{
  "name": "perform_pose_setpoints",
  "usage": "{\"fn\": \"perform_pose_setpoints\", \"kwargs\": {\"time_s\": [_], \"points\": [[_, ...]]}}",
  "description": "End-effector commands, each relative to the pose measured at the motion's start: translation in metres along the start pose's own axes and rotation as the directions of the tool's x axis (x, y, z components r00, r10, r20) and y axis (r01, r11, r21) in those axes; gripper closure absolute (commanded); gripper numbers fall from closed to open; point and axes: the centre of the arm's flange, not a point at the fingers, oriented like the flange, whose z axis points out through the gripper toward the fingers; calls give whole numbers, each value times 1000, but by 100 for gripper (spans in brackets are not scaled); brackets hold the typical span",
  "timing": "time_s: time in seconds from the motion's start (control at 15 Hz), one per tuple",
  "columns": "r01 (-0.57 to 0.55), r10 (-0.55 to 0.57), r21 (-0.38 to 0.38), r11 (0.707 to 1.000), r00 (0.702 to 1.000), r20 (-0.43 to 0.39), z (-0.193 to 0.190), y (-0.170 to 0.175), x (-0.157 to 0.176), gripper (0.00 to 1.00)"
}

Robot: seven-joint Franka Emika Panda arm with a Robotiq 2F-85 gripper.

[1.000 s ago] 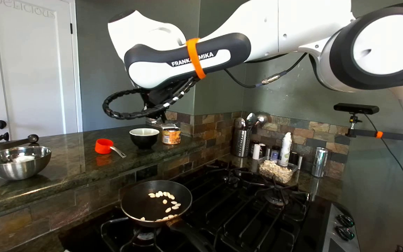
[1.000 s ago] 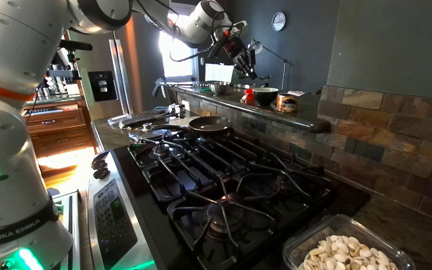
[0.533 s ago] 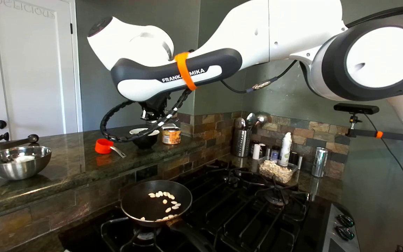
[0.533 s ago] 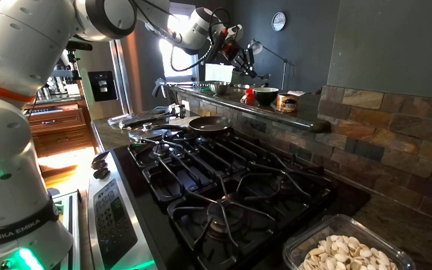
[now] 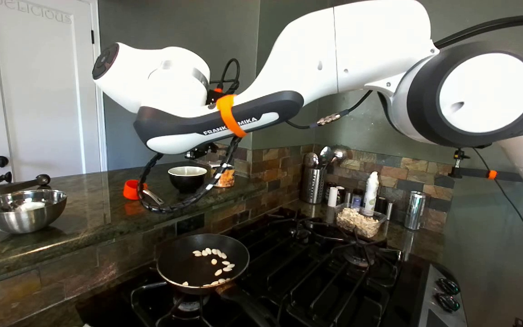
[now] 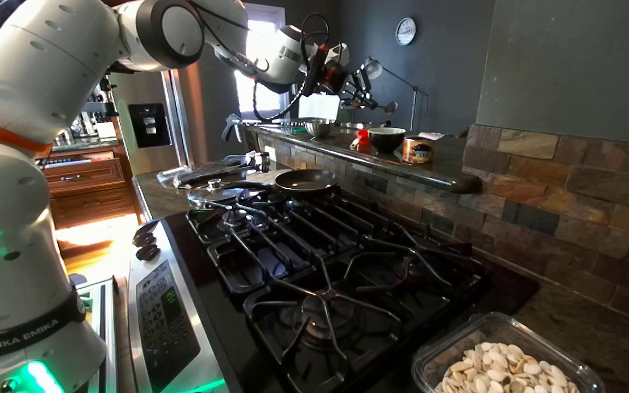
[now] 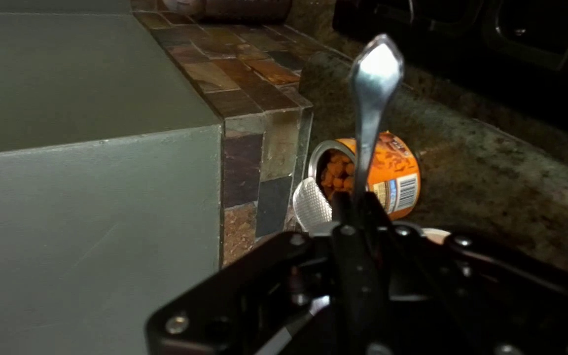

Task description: Use the silver spoon to put some contents from the pan in the black and white bowl then place the spoon back on the counter.

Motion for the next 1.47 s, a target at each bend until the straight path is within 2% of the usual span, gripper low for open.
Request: {"fn": "perform_pose_setpoints", "kwargs": {"time_s": [0.0, 0.13, 0.4, 0.67, 1.0, 1.2, 1.4], "points": [[30, -29, -79, 996, 1000, 11, -3, -7, 14, 98], [21, -21, -83, 996, 1000, 8, -1, -8, 14, 98], [-50, 50, -17, 999, 999, 5, -8, 10, 6, 98], [-154, 154, 145, 977, 988, 12, -23, 29, -9, 98], [-225, 240, 376, 899, 971, 8, -46, 40, -21, 98], [-214, 282, 500, 839, 957, -64, -66, 36, -17, 98], [-161, 327, 612, 775, 930, -169, -77, 24, -6, 98]]}}
